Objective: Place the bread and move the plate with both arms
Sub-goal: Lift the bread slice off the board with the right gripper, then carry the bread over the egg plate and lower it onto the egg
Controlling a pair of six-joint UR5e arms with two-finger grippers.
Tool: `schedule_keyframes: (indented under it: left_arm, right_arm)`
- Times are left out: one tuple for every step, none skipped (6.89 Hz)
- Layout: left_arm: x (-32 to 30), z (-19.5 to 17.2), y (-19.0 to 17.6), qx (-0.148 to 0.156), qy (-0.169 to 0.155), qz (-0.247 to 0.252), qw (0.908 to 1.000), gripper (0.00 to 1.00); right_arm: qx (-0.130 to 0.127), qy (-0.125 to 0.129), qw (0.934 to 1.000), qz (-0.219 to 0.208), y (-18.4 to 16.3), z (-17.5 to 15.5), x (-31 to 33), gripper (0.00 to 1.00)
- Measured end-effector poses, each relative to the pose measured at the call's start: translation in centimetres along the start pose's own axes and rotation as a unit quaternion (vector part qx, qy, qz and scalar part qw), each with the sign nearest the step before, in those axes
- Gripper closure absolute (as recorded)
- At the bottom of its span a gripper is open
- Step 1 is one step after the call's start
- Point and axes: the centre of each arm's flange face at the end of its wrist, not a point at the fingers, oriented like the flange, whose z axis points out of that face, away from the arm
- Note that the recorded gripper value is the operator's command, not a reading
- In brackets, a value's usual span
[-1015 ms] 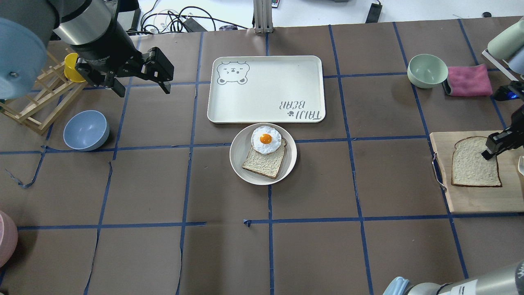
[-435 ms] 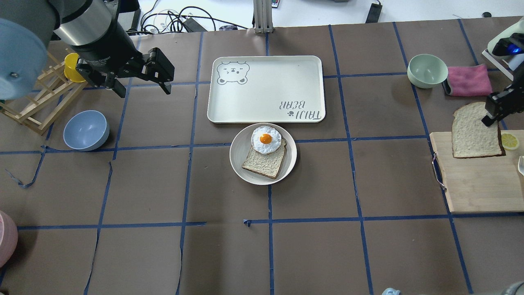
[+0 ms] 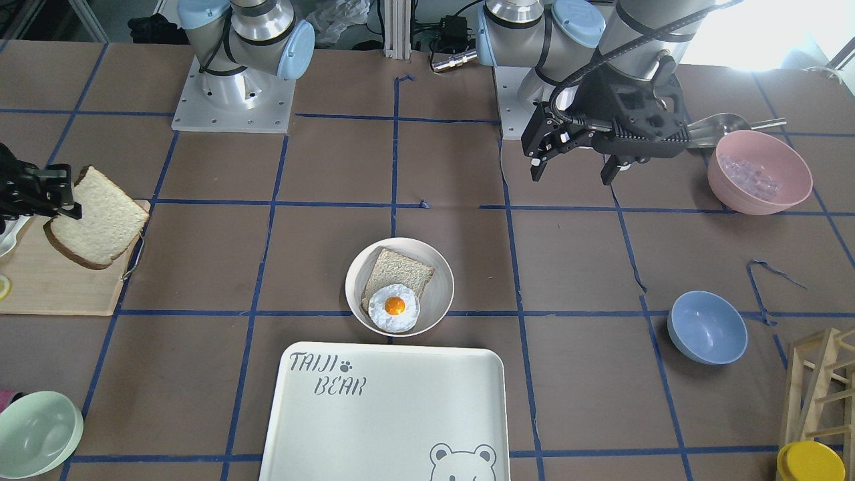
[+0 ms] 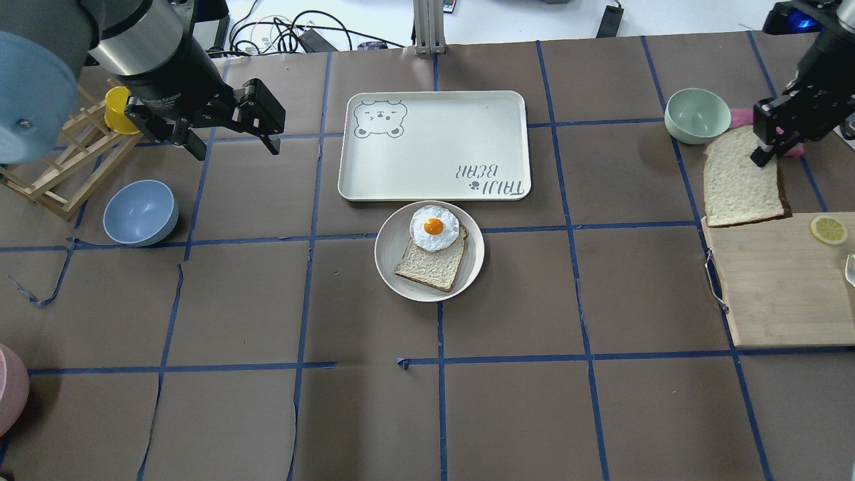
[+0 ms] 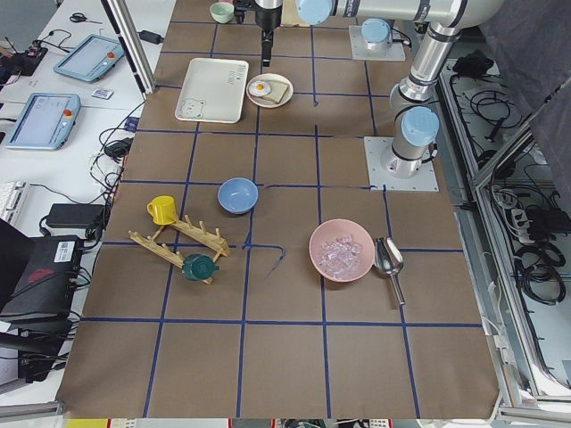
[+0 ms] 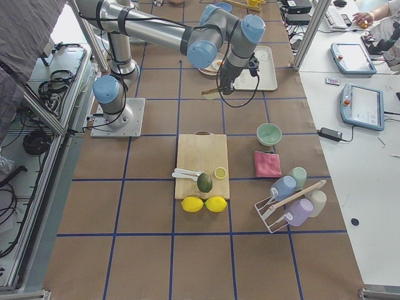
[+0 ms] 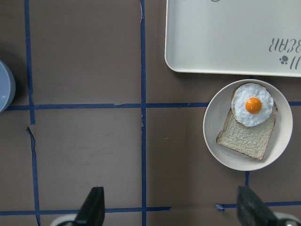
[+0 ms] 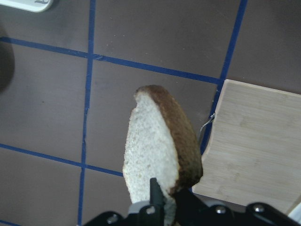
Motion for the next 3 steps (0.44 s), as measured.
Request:
schedule_keyframes:
  left_arm:
    - [0.0,0.0,0.0,0.0,0.0,0.0,1.0,0.0]
    - [0.0,0.0,0.1,0.0,0.0,0.0,1.0,0.0]
    - [0.0,0.0,0.1,0.0,-0.001,0.0,1.0,0.0]
  right_arm:
    - [-0.001,-0.024,0.9995,0.021,-1.7,1.1,-5.2,1.0]
    - [-0.005,-0.047,0.998,0.041,-3.5,2.7,-11.1,1.0]
    - [-0.006,-0.074,0.9955,0.058,-4.9,4.7,-16.5,1.0]
